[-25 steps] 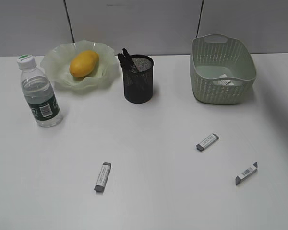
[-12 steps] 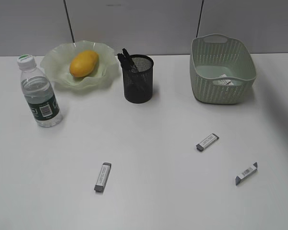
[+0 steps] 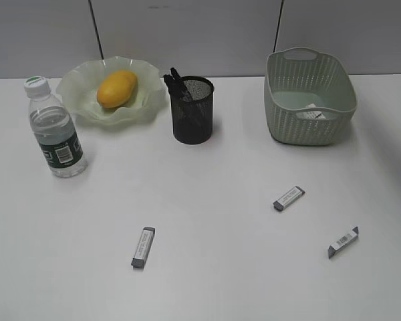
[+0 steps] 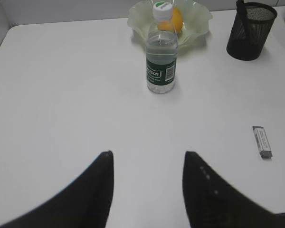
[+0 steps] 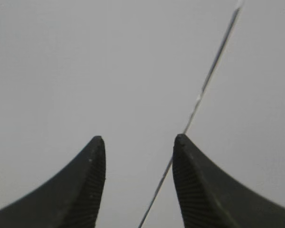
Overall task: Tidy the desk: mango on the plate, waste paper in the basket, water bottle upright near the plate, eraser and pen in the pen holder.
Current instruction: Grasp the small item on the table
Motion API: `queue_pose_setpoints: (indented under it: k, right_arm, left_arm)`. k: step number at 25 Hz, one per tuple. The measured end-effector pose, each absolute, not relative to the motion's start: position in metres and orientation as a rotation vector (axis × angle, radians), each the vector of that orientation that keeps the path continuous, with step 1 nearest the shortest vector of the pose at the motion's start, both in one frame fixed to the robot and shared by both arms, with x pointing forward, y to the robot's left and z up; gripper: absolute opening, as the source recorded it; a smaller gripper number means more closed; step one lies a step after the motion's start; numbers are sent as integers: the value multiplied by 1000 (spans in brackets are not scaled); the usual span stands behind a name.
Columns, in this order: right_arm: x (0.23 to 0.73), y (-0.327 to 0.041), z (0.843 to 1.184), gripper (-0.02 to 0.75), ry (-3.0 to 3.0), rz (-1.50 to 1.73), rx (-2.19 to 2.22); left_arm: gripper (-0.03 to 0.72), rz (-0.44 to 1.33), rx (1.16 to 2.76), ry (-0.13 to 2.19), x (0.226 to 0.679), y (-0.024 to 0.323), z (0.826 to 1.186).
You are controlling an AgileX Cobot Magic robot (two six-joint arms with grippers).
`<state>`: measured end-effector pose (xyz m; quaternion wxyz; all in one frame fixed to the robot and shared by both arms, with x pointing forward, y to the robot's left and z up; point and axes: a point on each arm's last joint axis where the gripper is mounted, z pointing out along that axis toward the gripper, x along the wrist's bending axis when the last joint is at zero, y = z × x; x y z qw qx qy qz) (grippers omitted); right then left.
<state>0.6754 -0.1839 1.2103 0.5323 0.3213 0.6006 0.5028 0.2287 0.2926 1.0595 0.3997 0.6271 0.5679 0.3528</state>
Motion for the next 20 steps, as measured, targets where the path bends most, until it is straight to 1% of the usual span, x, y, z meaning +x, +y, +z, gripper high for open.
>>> queue_pose_setpoints:
  k: [2,4,8,14,16,20]
  right_arm:
    - [671,-184,1203,379,1579,1167,784]
    - [666,-190,1194,379,1706,1113,900]
    - [651,-223,1190,379,1833,922,1123]
    - [608,-280,1216,379,1774,816,1319]
    - [592,-298,1214,379,1746,780,1370]
    - [554,-317,1201,379,1717,744,1448]
  left_arm:
    - [365,893,1587,1437,229,293,1059]
    - [365,893,1587,1437,229,293,1059]
    - [365,893,1587,1437,229,293,1059]
    - [365,893,1587,1437,229,293,1059]
    - [364,893,1587,1437,229,293,1059]
    - [363,893,1587,1437,229,293,1059]
